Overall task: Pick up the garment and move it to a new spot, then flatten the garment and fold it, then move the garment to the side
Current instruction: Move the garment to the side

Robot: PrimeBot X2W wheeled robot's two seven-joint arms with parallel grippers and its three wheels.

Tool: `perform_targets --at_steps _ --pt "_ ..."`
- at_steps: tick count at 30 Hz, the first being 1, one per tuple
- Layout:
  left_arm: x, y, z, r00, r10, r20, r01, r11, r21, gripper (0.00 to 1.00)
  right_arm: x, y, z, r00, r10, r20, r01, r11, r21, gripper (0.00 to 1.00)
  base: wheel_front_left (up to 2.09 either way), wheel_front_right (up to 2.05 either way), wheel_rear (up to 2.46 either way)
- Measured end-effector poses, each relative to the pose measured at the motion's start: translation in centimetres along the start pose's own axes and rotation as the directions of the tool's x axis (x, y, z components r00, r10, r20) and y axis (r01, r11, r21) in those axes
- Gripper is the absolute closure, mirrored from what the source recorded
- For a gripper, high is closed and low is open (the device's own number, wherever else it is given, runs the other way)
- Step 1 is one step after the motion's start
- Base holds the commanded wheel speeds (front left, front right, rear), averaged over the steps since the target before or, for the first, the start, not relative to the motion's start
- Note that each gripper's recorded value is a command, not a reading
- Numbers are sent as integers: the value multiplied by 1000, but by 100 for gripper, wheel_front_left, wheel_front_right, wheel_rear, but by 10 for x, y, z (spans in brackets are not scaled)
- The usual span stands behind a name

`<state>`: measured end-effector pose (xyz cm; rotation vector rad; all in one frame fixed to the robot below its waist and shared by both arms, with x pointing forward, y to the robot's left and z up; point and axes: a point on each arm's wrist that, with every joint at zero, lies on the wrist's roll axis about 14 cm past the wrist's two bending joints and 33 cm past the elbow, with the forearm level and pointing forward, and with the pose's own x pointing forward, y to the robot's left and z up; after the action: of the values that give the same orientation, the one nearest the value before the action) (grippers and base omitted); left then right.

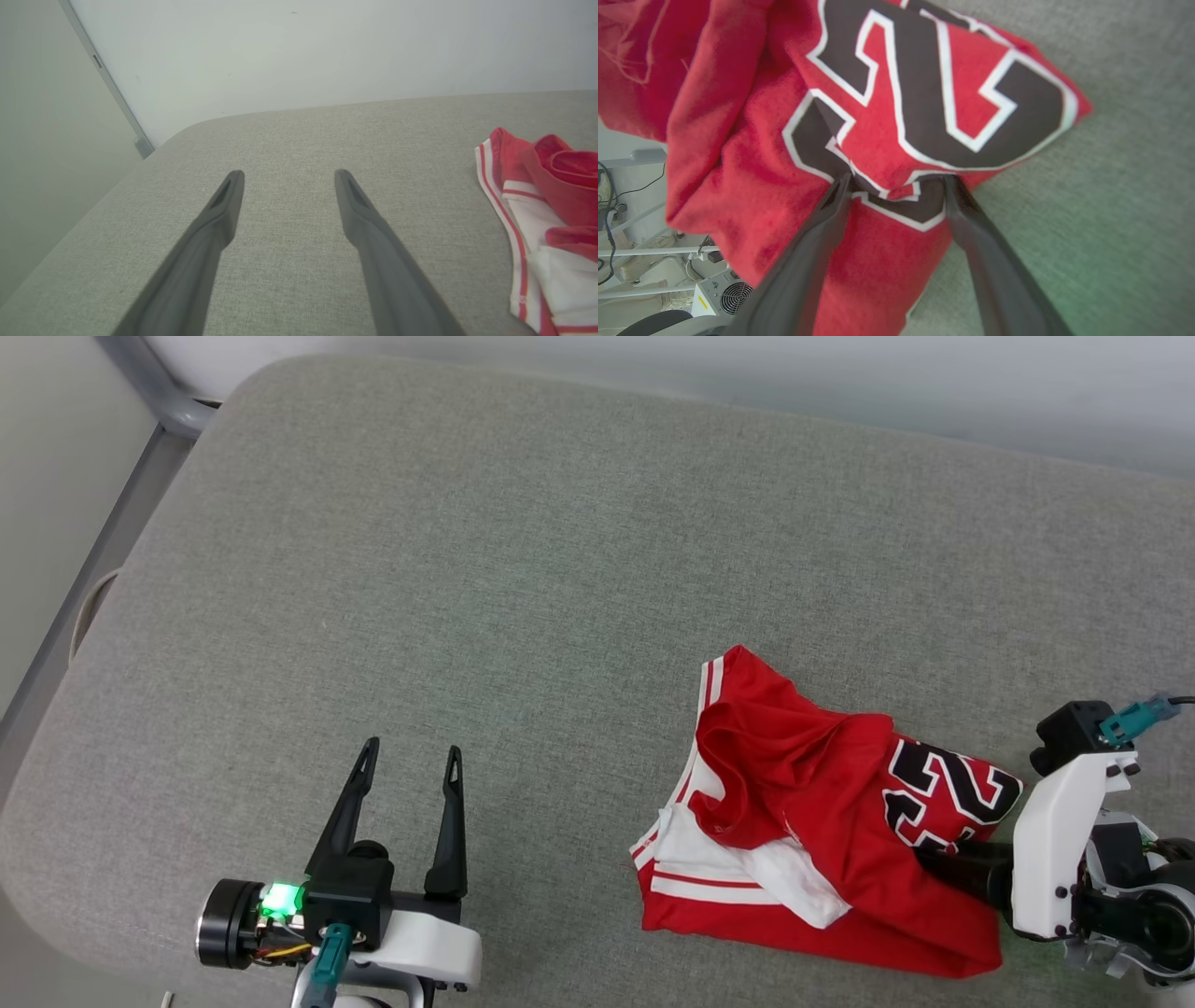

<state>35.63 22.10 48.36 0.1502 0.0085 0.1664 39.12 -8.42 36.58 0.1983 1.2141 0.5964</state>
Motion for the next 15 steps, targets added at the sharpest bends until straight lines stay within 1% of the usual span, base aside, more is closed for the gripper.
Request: perform_targets --at_steps 3,4,5,8,12,13,15 --pt "1 1 -3 1000 4 -9 -4 1000 0 0 4 0 1 1000 6 15 -6 1000 -8 0 0 0 0" --pt "1 0 -3 1000 3 -10 -3 1000 -1 0 4 0 3 1000 8 27 -8 1000 -9 37 0 0 0" --pt "1 0 -3 1000 3 -10 -3 1000 -1 0 4 1 4 999 10 41 -10 1000 -12 100 0 0 0" --pt "1 -1 -4 1000 0 -12 0 1000 -3 0 3 2 9 997 18 73 -17 1000 -11 100 0 0 0" --pt "2 -3 -2 1000 -6 -6 6 1000 -5 0 -4 6 17 991 22 129 -16 999 -44 100 0 0 0" --pt "3 -6 0 1000 -17 5 17 1000 -9 0 -14 9 23 985 22 174 -8 997 -81 100 0 0 0" --pt "3 -9 0 1000 -29 6 29 1000 -11 0 -23 8 26 979 14 202 10 993 -115 100 0 0 0"
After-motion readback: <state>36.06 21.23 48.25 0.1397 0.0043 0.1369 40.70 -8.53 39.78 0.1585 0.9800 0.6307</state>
